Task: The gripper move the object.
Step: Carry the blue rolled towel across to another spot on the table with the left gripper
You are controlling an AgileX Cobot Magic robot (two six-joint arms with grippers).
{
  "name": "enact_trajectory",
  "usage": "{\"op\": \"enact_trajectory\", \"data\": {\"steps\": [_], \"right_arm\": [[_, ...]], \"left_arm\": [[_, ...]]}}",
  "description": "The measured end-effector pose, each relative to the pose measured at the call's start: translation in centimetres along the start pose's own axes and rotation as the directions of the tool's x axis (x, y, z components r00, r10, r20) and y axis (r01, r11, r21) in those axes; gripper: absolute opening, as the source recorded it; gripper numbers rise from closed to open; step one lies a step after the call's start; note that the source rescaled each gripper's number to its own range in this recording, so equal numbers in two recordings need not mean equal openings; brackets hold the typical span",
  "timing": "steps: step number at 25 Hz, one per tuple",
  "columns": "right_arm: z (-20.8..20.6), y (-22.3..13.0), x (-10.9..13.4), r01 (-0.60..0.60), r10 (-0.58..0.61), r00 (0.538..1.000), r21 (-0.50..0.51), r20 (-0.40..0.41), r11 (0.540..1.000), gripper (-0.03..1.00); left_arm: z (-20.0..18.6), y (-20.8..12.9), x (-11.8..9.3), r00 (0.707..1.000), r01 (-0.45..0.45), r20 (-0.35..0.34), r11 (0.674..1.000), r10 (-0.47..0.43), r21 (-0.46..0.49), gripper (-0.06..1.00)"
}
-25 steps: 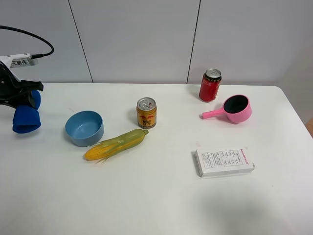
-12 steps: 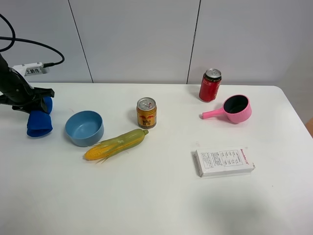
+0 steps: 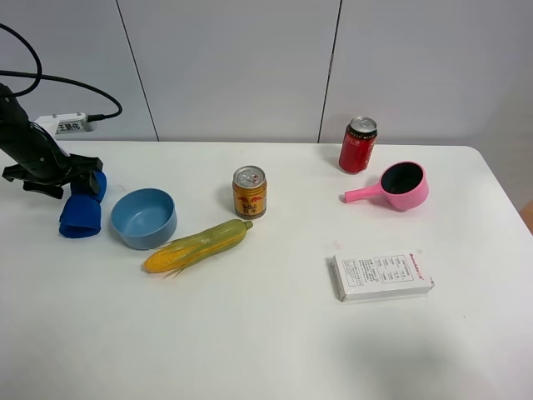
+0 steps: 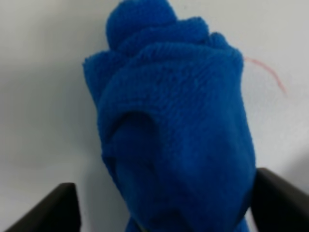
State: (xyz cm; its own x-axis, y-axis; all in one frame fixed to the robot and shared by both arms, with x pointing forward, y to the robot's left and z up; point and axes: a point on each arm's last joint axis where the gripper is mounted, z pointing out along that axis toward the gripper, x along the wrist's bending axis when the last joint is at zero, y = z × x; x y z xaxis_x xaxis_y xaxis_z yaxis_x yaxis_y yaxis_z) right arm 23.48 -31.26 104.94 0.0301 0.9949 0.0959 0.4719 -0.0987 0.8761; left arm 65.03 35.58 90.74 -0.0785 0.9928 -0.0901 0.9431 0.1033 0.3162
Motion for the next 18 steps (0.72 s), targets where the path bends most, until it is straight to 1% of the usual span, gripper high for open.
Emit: {"op": "enact_trajectory", "data": {"steps": [2,4,12,18], "right_arm": [[0.0,0.0,0.0,0.0,0.0,1.0,0.0,0.0,1.0,1.0],[0.0,0.0,0.0,0.0,0.0,1.0,0.0,0.0,1.0,1.0],[0.0,0.0,0.0,0.0,0.0,1.0,0.0,0.0,1.0,1.0],[0.0,0.0,0.0,0.0,0.0,1.0,0.0,0.0,1.0,1.0]], "left_arm": [[0.0,0.0,0.0,1.0,-0.003,-0.002,1.0,0.003,-0.005,0.65],[0.0,0.1,0.0,1.0,-0.006,-0.004,1.0,0.006,-0.006,0.67],[-0.1,0.0,0.1,1.0,-0.013,-0.008,1.0,0.013,-0.004,0.68],[-2.5,0.6,-0.2,1.0,-0.02,-0.01,0.998,0.019,-0.055,0.68]]}}
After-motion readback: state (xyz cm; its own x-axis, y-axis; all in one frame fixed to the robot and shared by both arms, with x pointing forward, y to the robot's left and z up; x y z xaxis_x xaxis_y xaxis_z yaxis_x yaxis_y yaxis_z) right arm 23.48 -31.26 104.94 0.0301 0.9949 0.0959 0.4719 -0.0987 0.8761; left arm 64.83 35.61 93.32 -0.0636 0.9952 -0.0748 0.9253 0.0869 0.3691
